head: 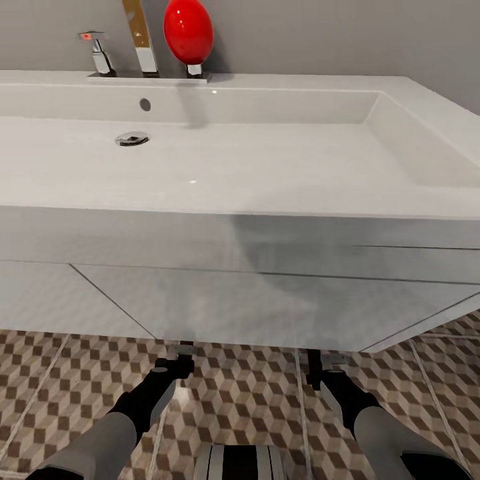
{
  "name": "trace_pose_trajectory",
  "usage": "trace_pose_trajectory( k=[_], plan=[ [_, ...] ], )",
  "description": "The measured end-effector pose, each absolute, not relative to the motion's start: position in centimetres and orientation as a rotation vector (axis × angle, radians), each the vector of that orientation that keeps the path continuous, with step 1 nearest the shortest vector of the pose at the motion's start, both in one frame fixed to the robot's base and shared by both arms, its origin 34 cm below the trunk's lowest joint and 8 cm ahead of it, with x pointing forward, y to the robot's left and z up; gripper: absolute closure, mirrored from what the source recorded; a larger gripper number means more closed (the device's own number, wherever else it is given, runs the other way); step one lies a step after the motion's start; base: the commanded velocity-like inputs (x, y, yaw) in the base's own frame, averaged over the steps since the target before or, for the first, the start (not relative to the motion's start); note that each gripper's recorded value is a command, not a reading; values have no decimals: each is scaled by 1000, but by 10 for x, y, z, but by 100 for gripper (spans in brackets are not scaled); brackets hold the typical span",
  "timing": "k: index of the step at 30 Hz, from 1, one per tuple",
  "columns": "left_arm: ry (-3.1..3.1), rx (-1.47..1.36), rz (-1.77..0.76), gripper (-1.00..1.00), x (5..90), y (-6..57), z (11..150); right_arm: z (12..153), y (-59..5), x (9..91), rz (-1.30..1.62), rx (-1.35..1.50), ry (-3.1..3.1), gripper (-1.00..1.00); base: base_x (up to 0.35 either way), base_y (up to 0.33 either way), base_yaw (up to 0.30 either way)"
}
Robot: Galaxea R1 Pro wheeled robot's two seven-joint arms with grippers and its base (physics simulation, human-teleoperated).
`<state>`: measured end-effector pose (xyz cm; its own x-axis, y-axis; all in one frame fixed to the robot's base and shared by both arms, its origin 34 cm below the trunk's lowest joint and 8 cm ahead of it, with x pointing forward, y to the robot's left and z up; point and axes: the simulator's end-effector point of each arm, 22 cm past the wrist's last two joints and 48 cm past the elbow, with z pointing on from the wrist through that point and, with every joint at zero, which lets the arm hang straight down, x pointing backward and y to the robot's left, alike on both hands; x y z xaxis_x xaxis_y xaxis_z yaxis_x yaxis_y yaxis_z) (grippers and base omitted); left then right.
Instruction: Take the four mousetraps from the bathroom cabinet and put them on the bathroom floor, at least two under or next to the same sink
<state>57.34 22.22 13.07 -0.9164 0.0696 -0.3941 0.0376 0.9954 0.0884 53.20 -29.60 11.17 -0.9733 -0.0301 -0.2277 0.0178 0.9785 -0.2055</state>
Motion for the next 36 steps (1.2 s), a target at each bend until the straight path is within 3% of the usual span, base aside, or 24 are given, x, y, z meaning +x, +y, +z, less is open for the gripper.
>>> trace_pose_trajectory(
  k=[36],
  plan=[
    [2801,98,118,100,544,225,90,79,-296,522,-297,-4,2862,100,0,0,0]
  ],
)
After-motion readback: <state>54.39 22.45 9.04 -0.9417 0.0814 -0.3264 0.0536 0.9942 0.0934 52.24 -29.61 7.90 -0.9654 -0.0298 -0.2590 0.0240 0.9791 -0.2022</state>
